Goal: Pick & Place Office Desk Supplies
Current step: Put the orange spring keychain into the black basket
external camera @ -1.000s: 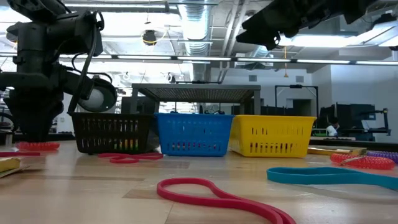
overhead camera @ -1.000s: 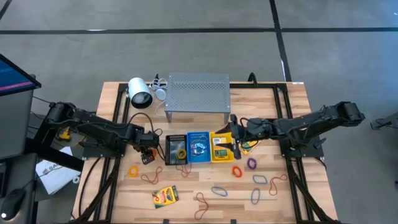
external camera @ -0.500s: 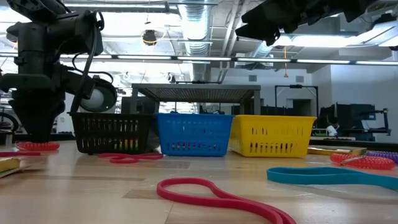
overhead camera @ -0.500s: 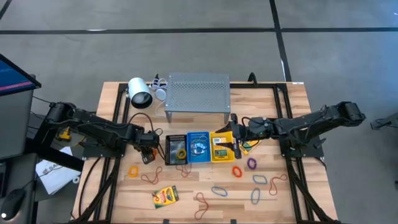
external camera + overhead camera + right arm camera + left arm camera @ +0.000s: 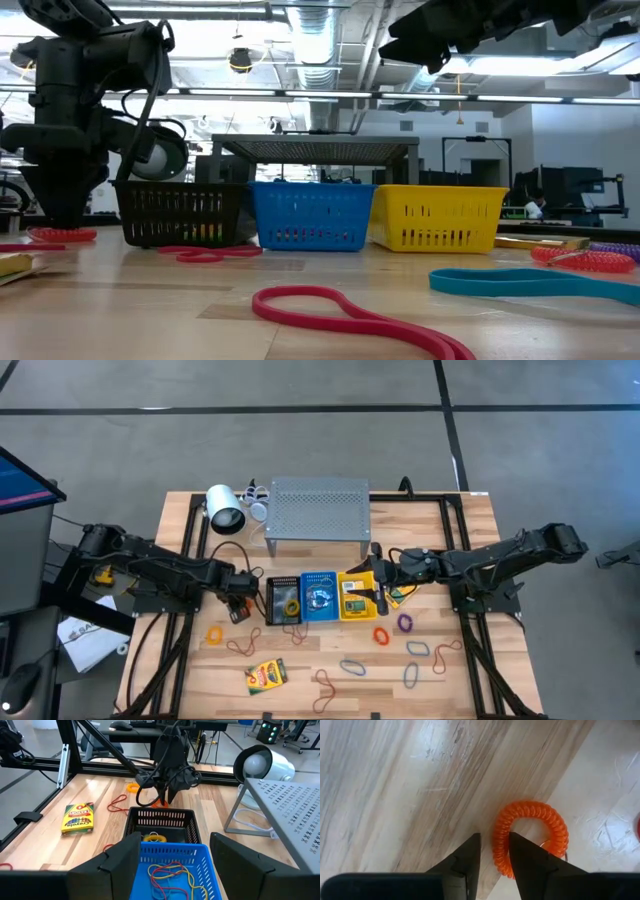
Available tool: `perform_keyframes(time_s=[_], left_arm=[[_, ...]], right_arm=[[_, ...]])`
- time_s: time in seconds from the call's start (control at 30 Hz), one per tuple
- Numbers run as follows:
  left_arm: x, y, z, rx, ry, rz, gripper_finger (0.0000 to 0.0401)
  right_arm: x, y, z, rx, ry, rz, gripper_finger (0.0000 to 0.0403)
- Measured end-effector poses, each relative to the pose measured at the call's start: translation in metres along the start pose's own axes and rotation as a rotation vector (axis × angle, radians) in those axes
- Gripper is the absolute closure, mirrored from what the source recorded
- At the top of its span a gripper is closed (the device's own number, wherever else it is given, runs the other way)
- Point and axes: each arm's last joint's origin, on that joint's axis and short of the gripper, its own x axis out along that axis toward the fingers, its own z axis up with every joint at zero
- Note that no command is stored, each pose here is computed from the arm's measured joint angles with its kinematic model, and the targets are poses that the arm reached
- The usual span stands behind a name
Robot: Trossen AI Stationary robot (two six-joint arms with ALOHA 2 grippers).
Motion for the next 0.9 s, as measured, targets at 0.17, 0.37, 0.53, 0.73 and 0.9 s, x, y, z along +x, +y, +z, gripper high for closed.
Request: perform_keyframes(time_s=[0.17, 0.37, 0.53, 0.73, 0.9], left_arm=[[-0.004, 0.001, -0.001, 0.006, -0.021, -0.017, 0.0359], [-0.007, -0.001, -0.001, 0.032, -0.016, -0.072, 0.0387], [-0.007, -0.002, -0.002, 0.034, 0.019, -0.126, 0.0396], [-0.01, -0.001, -0.005, 0.035, 0.028, -0.143, 0.0397], [-0.019, 0.0, -0.006, 0.038, -0.029, -0.178, 0.0397]], right_arm=[[0.0, 0.0, 0.0, 0.0, 0.0, 0.0, 0.0168], [0.0, 0.0, 0.0, 0.0, 0.0, 0.0, 0.0168], [0.0, 0.0, 0.0, 0.0, 0.0, 0.0, 0.0168], [0.0, 0.0, 0.0, 0.0, 0.0, 0.0, 0.0168], [0.0, 0.0, 0.0, 0.001, 0.0, 0.0, 0.0168]])
